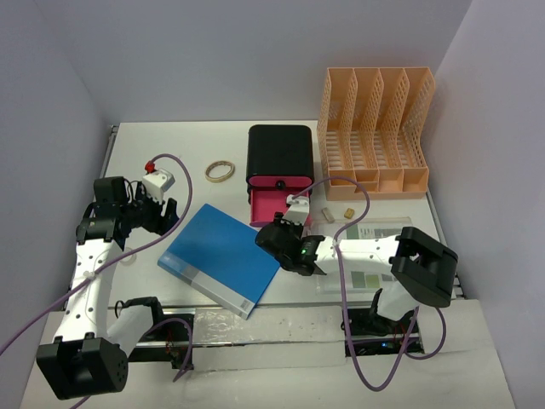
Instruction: Organize the desk
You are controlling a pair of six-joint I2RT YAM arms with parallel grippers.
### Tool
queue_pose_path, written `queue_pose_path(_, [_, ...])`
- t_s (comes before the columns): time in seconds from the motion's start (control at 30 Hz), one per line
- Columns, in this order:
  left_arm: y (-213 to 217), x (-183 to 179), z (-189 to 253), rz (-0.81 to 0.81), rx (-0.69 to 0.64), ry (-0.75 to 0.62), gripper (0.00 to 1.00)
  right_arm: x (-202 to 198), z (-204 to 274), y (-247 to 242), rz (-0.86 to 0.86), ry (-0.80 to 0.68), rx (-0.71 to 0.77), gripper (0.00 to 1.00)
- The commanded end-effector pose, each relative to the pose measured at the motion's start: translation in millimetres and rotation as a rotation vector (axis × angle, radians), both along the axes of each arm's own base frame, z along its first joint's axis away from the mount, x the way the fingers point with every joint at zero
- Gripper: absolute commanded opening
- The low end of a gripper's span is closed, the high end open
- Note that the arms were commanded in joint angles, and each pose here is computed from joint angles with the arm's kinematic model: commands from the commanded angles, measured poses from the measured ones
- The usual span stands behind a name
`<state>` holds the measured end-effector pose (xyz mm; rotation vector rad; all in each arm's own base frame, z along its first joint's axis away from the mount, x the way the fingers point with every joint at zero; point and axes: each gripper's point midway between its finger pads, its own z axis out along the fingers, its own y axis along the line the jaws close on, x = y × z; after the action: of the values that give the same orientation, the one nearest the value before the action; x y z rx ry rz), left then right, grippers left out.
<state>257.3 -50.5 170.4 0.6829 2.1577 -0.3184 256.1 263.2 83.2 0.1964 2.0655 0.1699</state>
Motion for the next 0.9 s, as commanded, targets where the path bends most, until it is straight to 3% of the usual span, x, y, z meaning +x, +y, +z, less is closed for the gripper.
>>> queue_pose_path(0.0, [2.6,-3.1,-0.6,0.012,0.007,-0.002,0.73,-5.9,6.4,5.1,-0.005,-0.004,0.061,0.14])
queue_pose_path(0.27, [30.7,0.4,-32.9,0.131,0.087,0.074,0.73,-9.8,12.4,4.3,0.013,-0.013,0.037,0.54])
queue_pose_path(0.4, [44.0,-1.5,-44.2,0.169,0.080,0.120,0.72,-12.6,17.3,6.5,0.037,-0.023,0.042,0.64])
queue_pose_path(0.87, [43.1,29.3,-0.6,0.157,0.002,0.114,0.72,-24.2,33.4,13.5,0.128,-0.023,0.065,0.70])
